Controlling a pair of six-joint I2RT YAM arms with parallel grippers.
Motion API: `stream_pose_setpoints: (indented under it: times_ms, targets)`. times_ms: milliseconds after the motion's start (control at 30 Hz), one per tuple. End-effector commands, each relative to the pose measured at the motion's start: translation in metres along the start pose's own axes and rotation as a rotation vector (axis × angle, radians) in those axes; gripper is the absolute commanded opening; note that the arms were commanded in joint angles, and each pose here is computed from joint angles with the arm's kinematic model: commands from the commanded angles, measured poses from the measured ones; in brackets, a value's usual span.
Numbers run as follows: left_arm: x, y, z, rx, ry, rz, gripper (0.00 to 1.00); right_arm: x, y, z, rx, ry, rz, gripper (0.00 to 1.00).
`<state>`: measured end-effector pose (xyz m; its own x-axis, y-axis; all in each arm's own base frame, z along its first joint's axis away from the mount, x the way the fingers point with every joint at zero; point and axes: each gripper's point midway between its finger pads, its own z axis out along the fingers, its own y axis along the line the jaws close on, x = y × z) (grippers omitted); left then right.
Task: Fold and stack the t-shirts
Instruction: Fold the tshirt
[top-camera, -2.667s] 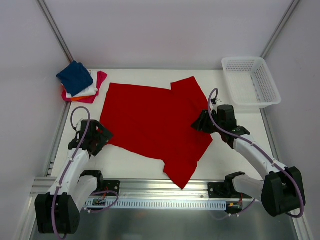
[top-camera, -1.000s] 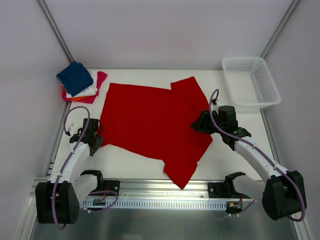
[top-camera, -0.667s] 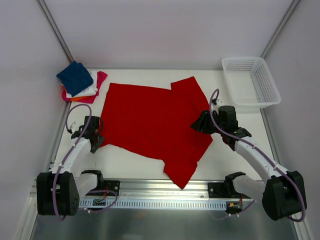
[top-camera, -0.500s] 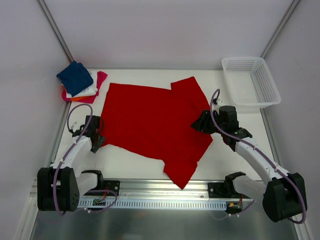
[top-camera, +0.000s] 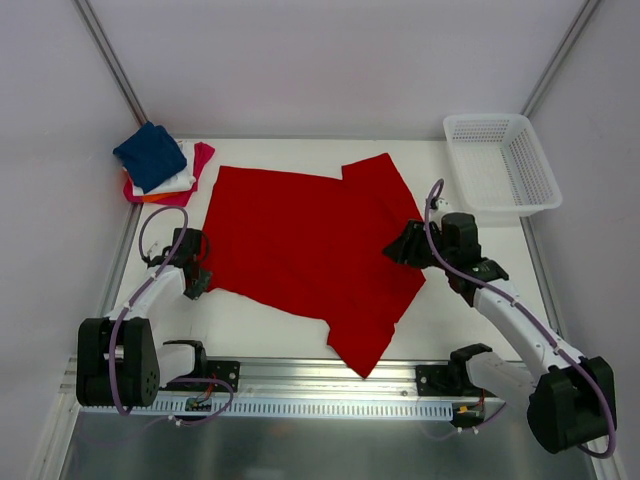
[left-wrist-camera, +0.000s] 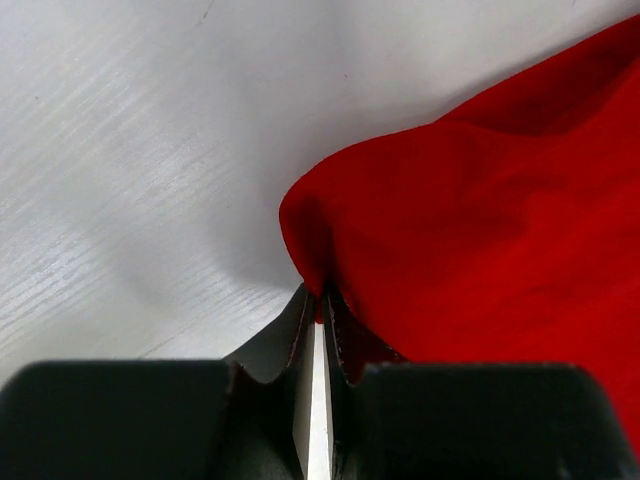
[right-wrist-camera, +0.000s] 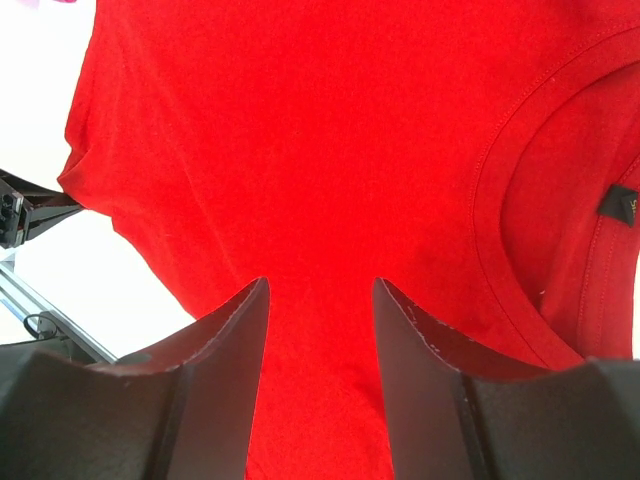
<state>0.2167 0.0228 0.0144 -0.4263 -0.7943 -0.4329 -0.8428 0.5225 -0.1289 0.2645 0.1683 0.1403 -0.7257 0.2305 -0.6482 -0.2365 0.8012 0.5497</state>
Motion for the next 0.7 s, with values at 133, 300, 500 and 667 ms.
stream_pose_setpoints:
  times_ms: [133,300,500,667]
  targets:
    - [-0.001,-0.008,-0.001,0.028,0.012,-0.006,0.00,0.019,0.003,-0.019,-0.018,0.021,-0.002,0.49]
    - [-0.001,-0.008,-0.001,0.029,0.010,-0.010,0.00,0.062,-0.007,-0.039,-0.007,0.098,0.049,0.49]
    - [-0.001,-0.008,-0.002,0.036,0.011,-0.007,0.00,0.092,-0.016,-0.063,0.026,0.143,0.061,0.51]
    - [-0.002,-0.010,-0.003,0.045,0.009,-0.006,0.00,0.119,-0.020,-0.069,0.037,0.226,0.076,0.50]
